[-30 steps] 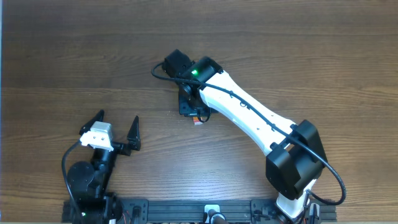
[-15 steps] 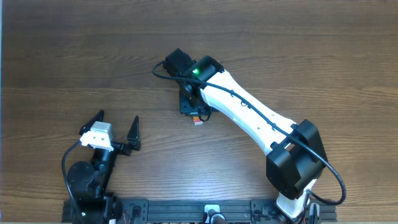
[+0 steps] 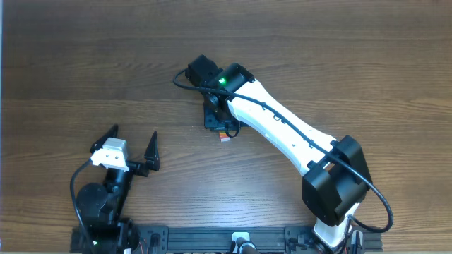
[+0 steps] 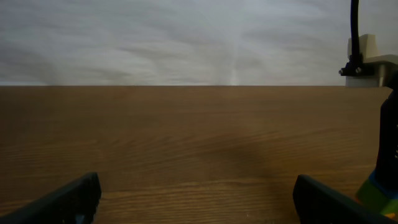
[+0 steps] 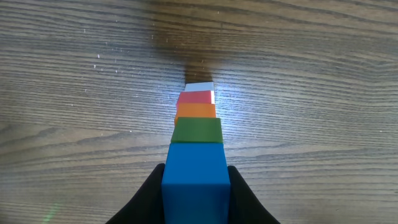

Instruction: Stack Cubes

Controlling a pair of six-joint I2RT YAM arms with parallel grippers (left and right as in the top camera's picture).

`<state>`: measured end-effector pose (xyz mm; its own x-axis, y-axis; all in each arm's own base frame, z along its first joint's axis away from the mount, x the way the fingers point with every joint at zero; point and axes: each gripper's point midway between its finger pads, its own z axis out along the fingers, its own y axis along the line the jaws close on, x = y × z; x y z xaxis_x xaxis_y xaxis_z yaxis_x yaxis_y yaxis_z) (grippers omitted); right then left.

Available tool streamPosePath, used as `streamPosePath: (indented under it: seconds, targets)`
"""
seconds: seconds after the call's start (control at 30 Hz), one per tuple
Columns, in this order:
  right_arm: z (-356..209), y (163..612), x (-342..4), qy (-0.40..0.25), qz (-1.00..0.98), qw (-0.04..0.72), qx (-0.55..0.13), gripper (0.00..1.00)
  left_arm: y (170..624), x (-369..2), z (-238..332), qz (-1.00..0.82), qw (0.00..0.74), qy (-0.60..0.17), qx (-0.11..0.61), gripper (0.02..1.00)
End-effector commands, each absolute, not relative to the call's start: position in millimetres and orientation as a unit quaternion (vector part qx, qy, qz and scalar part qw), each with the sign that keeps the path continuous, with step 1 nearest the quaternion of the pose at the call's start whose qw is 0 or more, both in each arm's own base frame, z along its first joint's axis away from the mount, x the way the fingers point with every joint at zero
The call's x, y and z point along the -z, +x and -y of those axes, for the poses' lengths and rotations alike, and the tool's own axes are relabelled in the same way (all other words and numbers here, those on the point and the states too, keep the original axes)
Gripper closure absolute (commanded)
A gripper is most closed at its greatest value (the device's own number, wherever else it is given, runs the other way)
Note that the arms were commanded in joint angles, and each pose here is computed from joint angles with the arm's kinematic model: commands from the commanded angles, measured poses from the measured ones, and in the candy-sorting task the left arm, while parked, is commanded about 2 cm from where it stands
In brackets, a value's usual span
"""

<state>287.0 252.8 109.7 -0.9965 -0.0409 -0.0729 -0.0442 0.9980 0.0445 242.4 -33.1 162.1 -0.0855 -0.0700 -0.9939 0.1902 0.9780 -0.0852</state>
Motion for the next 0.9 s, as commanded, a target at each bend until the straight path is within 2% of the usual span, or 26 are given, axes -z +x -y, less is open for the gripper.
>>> streamPosePath:
  seconds: [0.03, 0.7, 0.9]
  targets:
    - [-247.7, 290.5, -108.8, -0.013, -0.999, 0.043, -0.014, 0.991, 242.3, -161.4, 33.1, -0.728, 0.677, 0.047, 0.093, 0.018]
    - [-249.5, 289.1, -107.7, -0.015, -0.999, 0.042, -0.014, 0.950, 242.3, -161.4, 33.1, -0.728, 0.677, 0.047, 0.093, 0.018]
    - [-249.5, 289.0, -107.6, -0.016, -0.999, 0.042, -0.014, 0.829, 242.3, -161.4, 33.1, -0.728, 0.677, 0.047, 0.093, 0.018]
